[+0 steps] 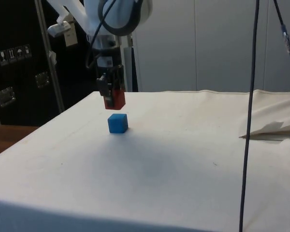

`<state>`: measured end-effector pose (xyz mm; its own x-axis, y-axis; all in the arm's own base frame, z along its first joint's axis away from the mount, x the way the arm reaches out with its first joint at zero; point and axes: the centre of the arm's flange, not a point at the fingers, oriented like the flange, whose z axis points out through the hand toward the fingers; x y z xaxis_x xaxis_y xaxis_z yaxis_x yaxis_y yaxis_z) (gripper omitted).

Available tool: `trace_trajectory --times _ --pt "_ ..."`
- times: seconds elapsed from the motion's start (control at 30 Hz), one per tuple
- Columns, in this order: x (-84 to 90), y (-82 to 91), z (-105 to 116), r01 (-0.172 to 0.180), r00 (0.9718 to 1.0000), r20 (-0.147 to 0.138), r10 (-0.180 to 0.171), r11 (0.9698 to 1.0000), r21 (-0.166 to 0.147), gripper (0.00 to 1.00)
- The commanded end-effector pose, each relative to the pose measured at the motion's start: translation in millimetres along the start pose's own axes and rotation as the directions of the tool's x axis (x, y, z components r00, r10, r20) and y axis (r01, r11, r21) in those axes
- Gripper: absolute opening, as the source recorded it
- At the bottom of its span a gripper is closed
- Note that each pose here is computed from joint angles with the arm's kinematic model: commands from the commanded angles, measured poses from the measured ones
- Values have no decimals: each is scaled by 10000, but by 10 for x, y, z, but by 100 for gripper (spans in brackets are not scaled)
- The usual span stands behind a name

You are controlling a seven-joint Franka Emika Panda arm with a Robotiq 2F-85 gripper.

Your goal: Stack the two cubes.

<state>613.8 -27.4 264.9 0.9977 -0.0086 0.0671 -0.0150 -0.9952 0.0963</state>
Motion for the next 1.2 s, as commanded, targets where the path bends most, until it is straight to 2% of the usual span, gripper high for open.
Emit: trace_trajectory --times 0.0,0.03,0.3,0.33,0.37,0.57,0.6,0.63,0.67,0.7,0.77,0.83,0.87,0.9,0.93,0.97,1.03,1.17 --pt "6 5 14 -36 10000 -9 36 10000 26 0" --pt "20 16 37 -112 9999 -51 113 9998 175 0" --pt "42 102 227 -482 9988 -18 484 9973 558 0" --pt "30 99 213 -451 9990 -4 452 9981 429 0" --pt "46 101 248 -513 9987 -18 515 9968 609 0" --pt "86 157 372 -800 9968 35 800 9927 902 0" --pt "91 169 381 -835 9965 45 834 9922 928 0" --pt "83 170 384 -823 9966 69 820 9934 796 0" --pt "103 180 399 -884 9961 63 882 9912 985 0" --pt "108 186 404 -901 9959 62 900 9908 1006 2" --pt "111 197 419 -944 9955 82 940 9901 1036 15" --pt "118 197 421 -960 9954 81 956 9896 1070 34" --pt "120 203 424 -967 9953 81 964 9895 1074 54" --pt "108 206 424 -962 9954 78 959 9909 943 64" --pt "108 213 424 -980 9952 79 977 9907 948 79" --pt "121 209 427 -984 9951 82 981 9893 1077 79" --pt "119 208 434 -992 9951 102 987 9892 1082 97" --pt "121 208 437 -1001 9950 103 995 9890 1092 100"
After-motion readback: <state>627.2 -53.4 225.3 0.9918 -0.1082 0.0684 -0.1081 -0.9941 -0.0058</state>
